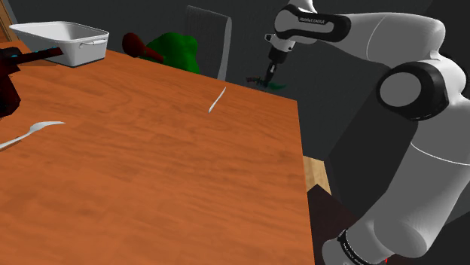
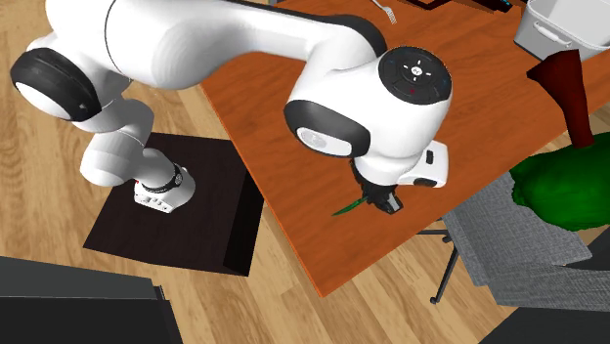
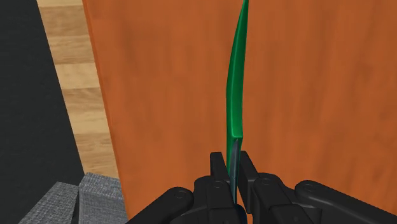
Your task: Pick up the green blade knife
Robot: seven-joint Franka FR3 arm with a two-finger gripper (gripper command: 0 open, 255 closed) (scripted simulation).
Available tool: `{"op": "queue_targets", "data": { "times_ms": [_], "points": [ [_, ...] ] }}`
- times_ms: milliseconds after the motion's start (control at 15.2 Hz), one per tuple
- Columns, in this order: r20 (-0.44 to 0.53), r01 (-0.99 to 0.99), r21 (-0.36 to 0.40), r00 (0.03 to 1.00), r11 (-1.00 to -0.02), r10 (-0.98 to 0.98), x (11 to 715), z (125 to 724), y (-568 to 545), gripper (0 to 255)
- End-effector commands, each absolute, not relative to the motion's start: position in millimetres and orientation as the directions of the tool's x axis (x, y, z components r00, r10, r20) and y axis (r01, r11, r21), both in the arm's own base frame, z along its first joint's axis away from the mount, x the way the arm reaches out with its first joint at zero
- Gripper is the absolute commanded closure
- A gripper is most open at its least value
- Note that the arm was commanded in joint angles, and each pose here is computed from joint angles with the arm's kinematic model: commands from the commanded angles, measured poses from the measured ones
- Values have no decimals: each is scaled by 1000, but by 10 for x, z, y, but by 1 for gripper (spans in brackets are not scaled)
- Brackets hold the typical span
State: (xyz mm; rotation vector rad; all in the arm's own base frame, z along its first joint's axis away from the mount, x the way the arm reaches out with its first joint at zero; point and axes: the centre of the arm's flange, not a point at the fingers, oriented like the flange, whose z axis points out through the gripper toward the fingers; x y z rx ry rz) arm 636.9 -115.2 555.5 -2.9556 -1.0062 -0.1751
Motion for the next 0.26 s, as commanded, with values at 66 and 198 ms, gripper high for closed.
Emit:
{"op": "queue_targets", "data": {
  "times_ms": [66,198],
  "points": [
    [110,609,22,787,-793,607,6370,5714,-1161,255],
    [110,609,22,787,-793,607,6370,5722,-1161,255]
  ]
}}
